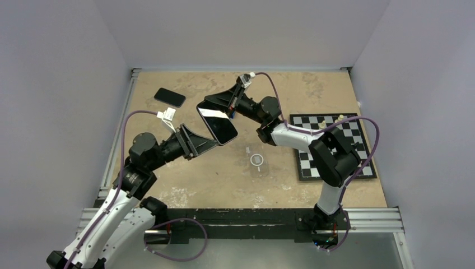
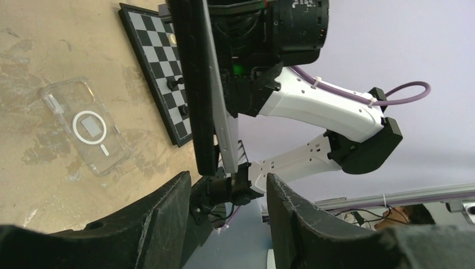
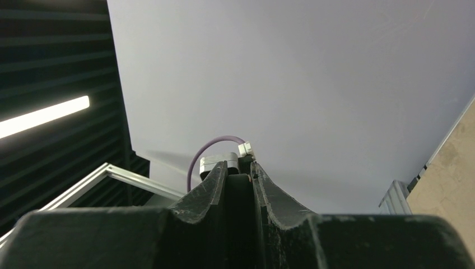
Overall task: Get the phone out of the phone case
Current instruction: Remove the phone case from the phone.
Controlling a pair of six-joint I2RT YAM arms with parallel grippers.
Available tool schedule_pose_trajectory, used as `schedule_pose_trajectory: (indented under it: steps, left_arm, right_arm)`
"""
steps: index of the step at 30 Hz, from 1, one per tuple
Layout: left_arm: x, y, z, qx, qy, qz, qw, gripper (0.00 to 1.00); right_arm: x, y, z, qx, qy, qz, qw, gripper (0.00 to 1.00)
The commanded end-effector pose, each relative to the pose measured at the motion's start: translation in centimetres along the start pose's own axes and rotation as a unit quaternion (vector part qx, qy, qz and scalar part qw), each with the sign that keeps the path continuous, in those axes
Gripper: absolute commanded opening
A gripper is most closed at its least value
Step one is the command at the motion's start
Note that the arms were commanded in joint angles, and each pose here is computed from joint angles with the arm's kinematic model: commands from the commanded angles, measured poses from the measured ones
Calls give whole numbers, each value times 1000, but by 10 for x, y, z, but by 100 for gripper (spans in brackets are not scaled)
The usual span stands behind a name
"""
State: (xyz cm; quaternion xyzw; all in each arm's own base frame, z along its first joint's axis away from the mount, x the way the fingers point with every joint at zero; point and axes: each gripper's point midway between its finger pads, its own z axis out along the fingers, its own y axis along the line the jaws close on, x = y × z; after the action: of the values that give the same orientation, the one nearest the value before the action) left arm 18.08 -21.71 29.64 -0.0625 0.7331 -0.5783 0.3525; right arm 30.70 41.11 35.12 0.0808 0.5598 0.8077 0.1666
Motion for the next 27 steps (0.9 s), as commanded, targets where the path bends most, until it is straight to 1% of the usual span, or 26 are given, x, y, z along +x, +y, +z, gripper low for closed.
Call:
schedule_pose_trajectory:
  steps: [1, 7, 10, 19, 21, 23, 27]
  left_arm:
    - [-5, -28, -11, 47, -7, 40, 998, 57]
    - [-1, -29, -15, 44, 2, 40, 998, 56]
    - [-4, -28, -14, 43, -5, 37, 998, 56]
    - [-6, -42, -7, 76, 4, 18, 997, 53]
    - [-7, -41, -6, 73, 2, 12, 997, 52]
    - [-10, -46, -4, 89, -5, 13, 996, 52]
    - [-10, -46, -1, 98, -2, 7, 995, 51]
  right_arm:
    - [6, 43, 4, -60, 8, -17, 998, 0]
    - [11, 40, 6, -54, 28, -19, 998, 0]
    - [10, 38, 5, -48, 25, -22, 998, 0]
    - [16, 39, 9, -45, 51, -33, 997, 0]
    - [15, 40, 10, -44, 47, -35, 997, 0]
    - [16, 42, 11, -45, 48, -39, 997, 0]
    - [19, 42, 11, -46, 54, -39, 997, 0]
